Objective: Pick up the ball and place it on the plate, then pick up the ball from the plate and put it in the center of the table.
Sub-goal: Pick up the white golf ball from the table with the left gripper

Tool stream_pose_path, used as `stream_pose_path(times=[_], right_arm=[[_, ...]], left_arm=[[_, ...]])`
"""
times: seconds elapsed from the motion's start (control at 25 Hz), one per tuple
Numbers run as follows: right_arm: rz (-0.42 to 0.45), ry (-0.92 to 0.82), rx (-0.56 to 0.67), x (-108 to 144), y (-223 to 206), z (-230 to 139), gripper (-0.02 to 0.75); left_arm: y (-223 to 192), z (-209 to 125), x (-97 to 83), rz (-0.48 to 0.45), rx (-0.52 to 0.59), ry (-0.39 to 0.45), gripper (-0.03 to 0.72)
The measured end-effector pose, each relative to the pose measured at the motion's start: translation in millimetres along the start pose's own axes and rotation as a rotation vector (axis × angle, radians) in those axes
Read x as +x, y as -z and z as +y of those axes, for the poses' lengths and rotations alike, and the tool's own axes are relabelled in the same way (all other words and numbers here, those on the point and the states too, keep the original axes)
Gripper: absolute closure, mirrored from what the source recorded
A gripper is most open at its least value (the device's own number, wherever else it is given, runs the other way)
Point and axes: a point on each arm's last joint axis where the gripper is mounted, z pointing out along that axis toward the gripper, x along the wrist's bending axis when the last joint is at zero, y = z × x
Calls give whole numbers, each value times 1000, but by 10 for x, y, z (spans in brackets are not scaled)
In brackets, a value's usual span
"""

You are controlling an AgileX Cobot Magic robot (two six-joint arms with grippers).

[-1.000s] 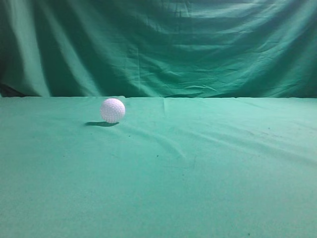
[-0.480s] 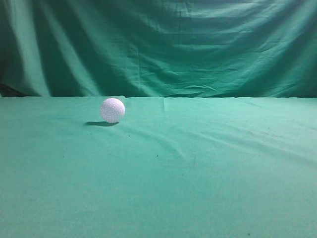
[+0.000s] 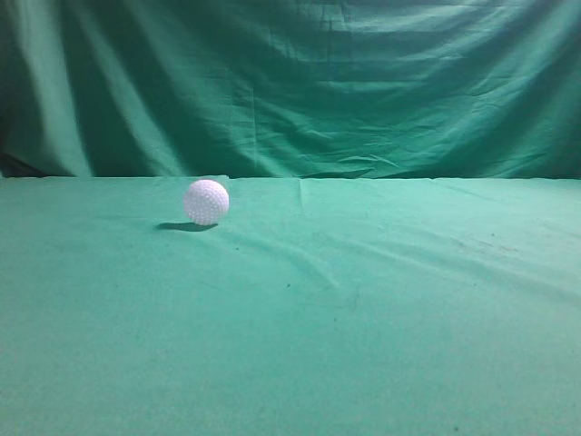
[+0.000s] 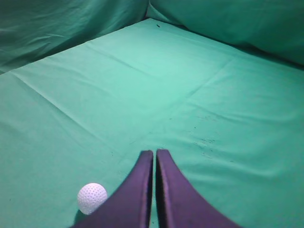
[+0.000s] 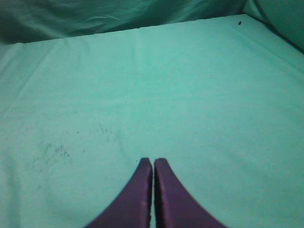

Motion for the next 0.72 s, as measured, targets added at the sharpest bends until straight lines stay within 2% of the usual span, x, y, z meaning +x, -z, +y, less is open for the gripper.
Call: stream_pose_path(times=[0.36,0.44,0.6,0.72], right_arm=[[0,0,0,0,0,0,738],[0,0,0,0,0,0,738],[0,0,0,0,0,0,738],[0,0,0,0,0,0,738]], left_arm=[[-187,-67,153,-22,6,65,688],[-242,-74,211,-13,-32,145,688],[-334,-29,330,26,-172,361,688],[-391,-10,387,47,-245,481,688]])
